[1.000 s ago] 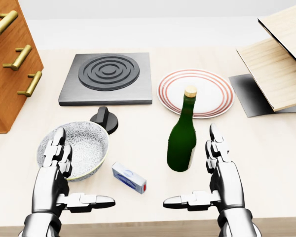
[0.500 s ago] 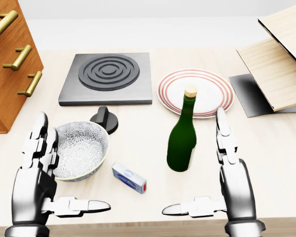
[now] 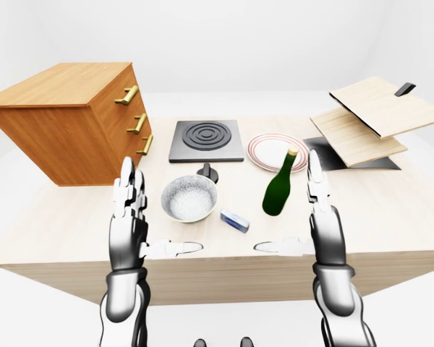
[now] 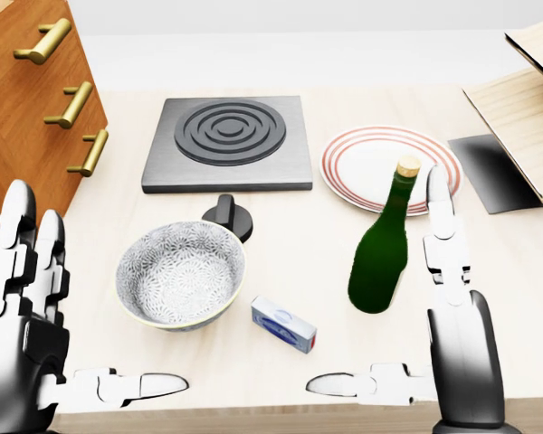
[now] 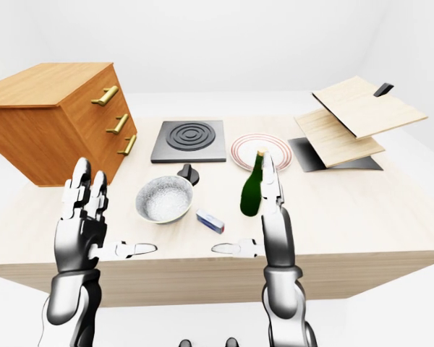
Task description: Put the bowl on the top of the cabinet.
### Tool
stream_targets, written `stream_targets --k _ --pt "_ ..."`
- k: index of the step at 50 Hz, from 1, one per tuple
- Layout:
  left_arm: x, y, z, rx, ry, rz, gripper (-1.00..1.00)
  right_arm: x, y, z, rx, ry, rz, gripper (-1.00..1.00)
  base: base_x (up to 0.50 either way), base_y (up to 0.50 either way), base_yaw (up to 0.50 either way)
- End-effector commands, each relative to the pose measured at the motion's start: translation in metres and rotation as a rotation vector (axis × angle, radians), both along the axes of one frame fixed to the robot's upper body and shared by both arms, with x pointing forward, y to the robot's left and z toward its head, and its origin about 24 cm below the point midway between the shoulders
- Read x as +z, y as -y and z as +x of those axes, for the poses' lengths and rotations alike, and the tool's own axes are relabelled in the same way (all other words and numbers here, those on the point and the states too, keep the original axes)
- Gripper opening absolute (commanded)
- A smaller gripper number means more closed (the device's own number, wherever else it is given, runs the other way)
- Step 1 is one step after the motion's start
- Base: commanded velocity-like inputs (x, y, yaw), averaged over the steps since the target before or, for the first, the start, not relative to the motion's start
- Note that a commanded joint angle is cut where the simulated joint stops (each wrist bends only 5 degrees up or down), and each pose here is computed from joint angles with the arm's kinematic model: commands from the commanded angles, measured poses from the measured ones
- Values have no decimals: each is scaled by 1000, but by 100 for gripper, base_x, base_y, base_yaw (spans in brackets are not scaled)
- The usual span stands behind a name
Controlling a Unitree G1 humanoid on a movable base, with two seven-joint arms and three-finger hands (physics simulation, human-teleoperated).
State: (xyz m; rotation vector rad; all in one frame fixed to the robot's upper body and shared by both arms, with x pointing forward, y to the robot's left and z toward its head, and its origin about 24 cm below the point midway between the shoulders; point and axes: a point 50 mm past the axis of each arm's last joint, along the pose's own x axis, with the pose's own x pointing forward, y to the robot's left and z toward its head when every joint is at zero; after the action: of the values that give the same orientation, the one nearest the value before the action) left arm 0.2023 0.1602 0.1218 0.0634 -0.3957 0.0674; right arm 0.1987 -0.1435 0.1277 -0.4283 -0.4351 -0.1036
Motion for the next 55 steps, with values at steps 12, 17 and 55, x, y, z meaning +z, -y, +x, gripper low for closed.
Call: stream_targets --k 12,17,55 --pt "3 0 -2 3 10 11 100 3 -1 -3 -10 15 -21 100 0 50 0" --pt "4 0 -3 0 14 13 100 3 -2 -3 -7 15 -21 100 0 50 0" --pt "1 0 0 5 5 15 100 -2 -1 0 -2 -6 -12 100 0 50 0"
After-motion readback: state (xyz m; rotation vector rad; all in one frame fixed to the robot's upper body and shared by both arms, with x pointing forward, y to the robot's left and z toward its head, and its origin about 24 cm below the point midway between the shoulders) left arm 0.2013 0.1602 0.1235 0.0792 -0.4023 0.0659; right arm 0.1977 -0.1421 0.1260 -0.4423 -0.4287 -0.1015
